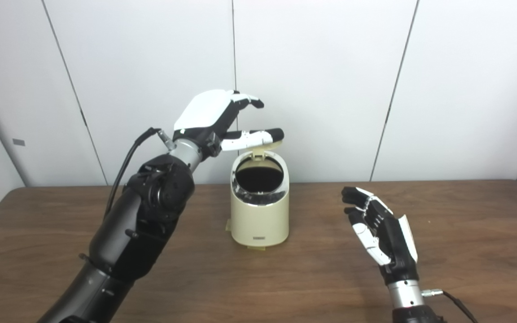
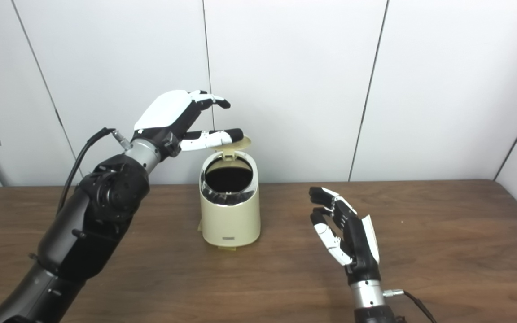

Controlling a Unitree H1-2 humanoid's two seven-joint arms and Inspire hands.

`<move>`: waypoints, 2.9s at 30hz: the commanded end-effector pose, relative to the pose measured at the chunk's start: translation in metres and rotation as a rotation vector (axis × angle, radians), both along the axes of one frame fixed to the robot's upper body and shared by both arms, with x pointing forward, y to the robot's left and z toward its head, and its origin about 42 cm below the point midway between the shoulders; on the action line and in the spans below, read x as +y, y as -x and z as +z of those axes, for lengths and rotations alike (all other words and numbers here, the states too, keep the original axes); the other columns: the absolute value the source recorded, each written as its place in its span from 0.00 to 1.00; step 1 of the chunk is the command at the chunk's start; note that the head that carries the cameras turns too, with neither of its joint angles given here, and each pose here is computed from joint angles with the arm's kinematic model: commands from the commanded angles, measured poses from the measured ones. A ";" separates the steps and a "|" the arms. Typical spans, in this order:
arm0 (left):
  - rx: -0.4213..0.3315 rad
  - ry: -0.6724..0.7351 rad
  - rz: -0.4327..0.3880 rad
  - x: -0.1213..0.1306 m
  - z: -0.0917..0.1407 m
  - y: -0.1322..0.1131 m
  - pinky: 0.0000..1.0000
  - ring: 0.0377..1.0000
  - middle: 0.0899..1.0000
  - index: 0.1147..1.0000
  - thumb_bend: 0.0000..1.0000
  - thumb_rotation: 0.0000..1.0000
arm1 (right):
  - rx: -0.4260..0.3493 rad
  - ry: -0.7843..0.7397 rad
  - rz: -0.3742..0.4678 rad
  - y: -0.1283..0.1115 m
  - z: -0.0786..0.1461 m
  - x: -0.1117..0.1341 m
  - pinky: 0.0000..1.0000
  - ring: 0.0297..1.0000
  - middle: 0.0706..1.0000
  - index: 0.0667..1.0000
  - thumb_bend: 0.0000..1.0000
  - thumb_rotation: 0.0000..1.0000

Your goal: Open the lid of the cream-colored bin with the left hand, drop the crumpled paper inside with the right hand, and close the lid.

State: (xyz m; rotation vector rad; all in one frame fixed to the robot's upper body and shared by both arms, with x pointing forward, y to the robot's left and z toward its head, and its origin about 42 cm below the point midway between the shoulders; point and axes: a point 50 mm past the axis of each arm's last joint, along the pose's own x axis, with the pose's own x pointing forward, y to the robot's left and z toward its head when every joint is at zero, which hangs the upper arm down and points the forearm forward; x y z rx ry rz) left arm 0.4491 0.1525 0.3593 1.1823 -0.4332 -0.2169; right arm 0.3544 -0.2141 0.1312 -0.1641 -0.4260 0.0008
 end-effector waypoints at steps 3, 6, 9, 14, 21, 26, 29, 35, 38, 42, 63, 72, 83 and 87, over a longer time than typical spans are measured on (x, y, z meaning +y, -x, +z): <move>-0.051 -0.027 0.042 0.006 0.008 -0.005 1.00 0.94 0.89 0.83 0.91 1.00 | 0.056 -0.025 0.023 0.014 -0.027 0.014 0.67 0.75 0.75 0.73 0.30 0.66; -0.027 -0.032 0.054 0.008 0.002 -0.007 1.00 0.94 0.90 0.83 0.95 1.00 | 0.054 -0.020 0.030 0.014 -0.026 0.014 0.68 0.76 0.76 0.73 0.31 0.68; -0.015 -0.041 0.058 0.010 -0.002 -0.008 1.00 0.94 0.92 0.82 0.96 1.00 | 0.054 -0.021 0.032 0.013 -0.026 0.014 0.67 0.75 0.75 0.72 0.30 0.63; -0.007 -0.052 0.061 0.012 -0.006 -0.004 1.00 0.95 0.94 0.82 0.98 1.00 | 0.055 -0.026 0.032 0.013 -0.026 0.015 0.68 0.75 0.75 0.73 0.32 0.64; -0.007 -0.068 0.027 0.010 -0.015 0.000 1.00 0.92 0.87 0.80 0.96 1.00 | 0.049 -0.013 0.027 0.012 -0.025 0.016 0.68 0.75 0.75 0.73 0.32 0.64; -0.007 -0.070 0.019 0.008 -0.025 0.002 1.00 0.93 0.83 0.80 0.94 1.00 | 0.054 -0.018 0.030 0.011 -0.025 0.018 0.68 0.75 0.75 0.73 0.31 0.63; -0.005 -0.073 0.021 0.008 -0.029 0.002 1.00 0.93 0.82 0.80 0.94 0.99 | 0.056 -0.019 0.027 0.011 -0.026 0.019 0.68 0.75 0.76 0.73 0.31 0.62; -0.023 -0.091 0.022 0.008 -0.029 0.002 1.00 0.94 0.82 0.80 0.93 0.98 | 0.058 -0.019 0.029 0.010 -0.026 0.021 0.67 0.75 0.75 0.72 0.30 0.59; -0.053 -0.133 0.021 0.007 -0.027 0.004 1.00 0.94 0.82 0.80 0.92 0.98 | 0.060 -0.021 0.031 0.009 -0.027 0.021 0.67 0.75 0.75 0.72 0.30 0.58; -0.196 -0.300 0.048 0.005 -0.030 0.007 1.00 0.92 0.81 0.78 0.95 0.98 | 0.059 -0.024 0.033 0.008 -0.026 0.022 0.66 0.74 0.75 0.72 0.29 0.55; -0.259 -0.623 0.039 -0.004 -0.088 0.029 1.00 0.94 0.80 0.76 0.98 0.93 | 0.038 -0.030 0.015 0.008 -0.020 0.021 0.66 0.74 0.74 0.73 0.27 0.52; -0.234 -0.695 0.015 -0.001 -0.112 0.035 1.00 0.90 0.79 0.75 0.97 0.88 | 0.036 -0.035 0.009 0.007 -0.019 0.020 0.67 0.74 0.74 0.73 0.28 0.49; -0.195 -0.722 -0.008 0.002 -0.126 0.041 1.00 0.89 0.79 0.75 0.93 0.86 | 0.036 -0.037 0.007 0.007 -0.018 0.021 0.67 0.74 0.74 0.73 0.28 0.48; -0.193 -0.726 -0.018 0.002 -0.130 0.044 1.00 0.89 0.79 0.75 0.93 0.88 | 0.031 -0.039 0.011 0.006 -0.018 0.022 0.67 0.74 0.74 0.72 0.28 0.48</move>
